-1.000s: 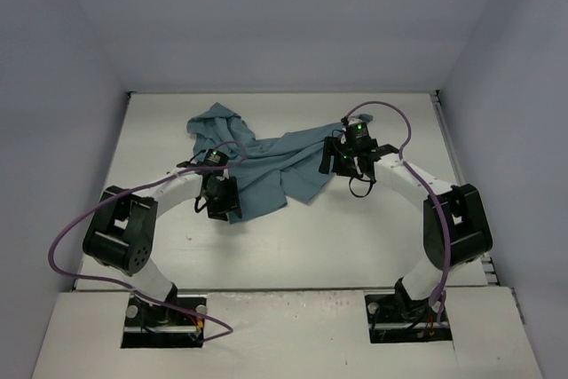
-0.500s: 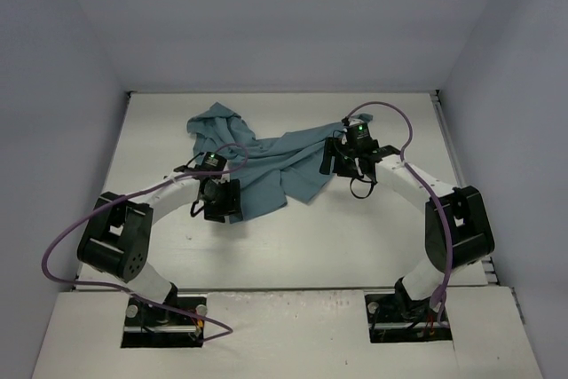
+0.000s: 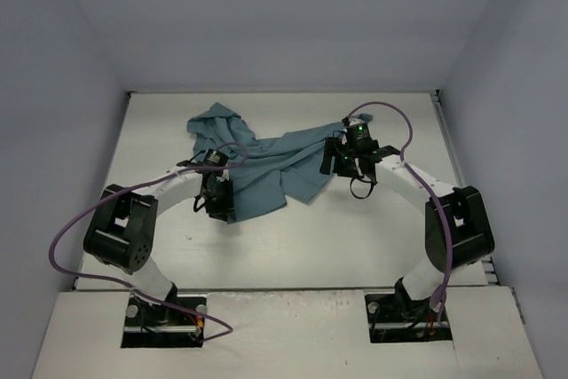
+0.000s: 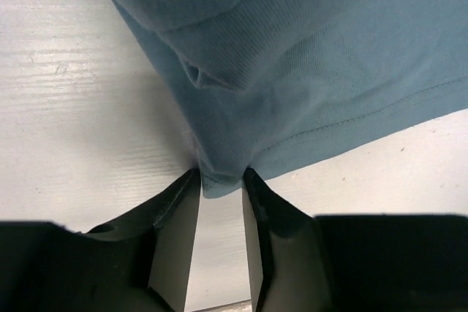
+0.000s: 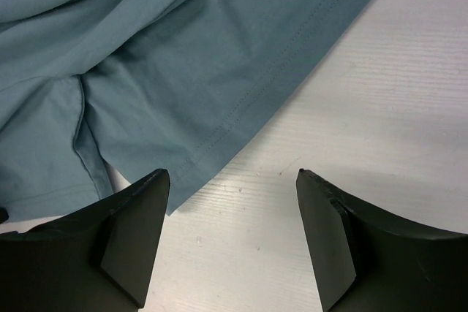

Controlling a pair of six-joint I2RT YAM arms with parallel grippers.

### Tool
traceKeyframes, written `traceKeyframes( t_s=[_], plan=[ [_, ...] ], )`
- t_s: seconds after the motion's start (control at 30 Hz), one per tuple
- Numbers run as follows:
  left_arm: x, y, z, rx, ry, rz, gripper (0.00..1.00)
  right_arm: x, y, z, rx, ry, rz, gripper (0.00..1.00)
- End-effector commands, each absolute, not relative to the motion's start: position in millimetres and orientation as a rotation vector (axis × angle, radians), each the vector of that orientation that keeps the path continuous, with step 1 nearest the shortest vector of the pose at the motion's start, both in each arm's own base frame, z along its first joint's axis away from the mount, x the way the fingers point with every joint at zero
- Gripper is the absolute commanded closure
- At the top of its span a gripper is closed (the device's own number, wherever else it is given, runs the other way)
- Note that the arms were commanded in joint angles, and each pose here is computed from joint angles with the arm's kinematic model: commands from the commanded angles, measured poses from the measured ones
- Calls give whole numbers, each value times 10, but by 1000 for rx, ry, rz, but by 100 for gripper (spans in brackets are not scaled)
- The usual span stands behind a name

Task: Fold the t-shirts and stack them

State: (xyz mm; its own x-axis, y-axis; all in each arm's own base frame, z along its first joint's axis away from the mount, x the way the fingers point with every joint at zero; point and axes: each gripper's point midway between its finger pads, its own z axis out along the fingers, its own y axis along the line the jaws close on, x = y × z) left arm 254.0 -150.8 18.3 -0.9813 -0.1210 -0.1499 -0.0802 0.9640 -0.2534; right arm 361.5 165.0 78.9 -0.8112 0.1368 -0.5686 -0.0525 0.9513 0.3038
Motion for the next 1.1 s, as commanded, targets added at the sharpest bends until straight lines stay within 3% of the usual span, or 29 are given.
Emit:
traceKeyframes(
  t_s=[0.0, 0.23, 0.33, 0.63, 1.07],
  plan=[
    [2384, -1402, -150, -146, 3021, -243, 99, 3839, 1568, 1079, 72, 2368, 370, 33],
    [2532, -1466, 415, -120, 2912, -329, 100, 4435, 1226, 1437, 153, 2262, 322, 34],
    [2713, -1475, 954, -101, 2784, -364, 100, 4835, 936, 1680, 211, 2189, 288, 37],
    [2933, -1487, 1702, -87, 2613, -423, 100, 5593, 516, 1486, 412, 2149, 200, 41],
    [2916, -1459, 2075, -69, 2529, -458, 100, 6184, 388, 1046, 619, 2111, 181, 36]
  ],
)
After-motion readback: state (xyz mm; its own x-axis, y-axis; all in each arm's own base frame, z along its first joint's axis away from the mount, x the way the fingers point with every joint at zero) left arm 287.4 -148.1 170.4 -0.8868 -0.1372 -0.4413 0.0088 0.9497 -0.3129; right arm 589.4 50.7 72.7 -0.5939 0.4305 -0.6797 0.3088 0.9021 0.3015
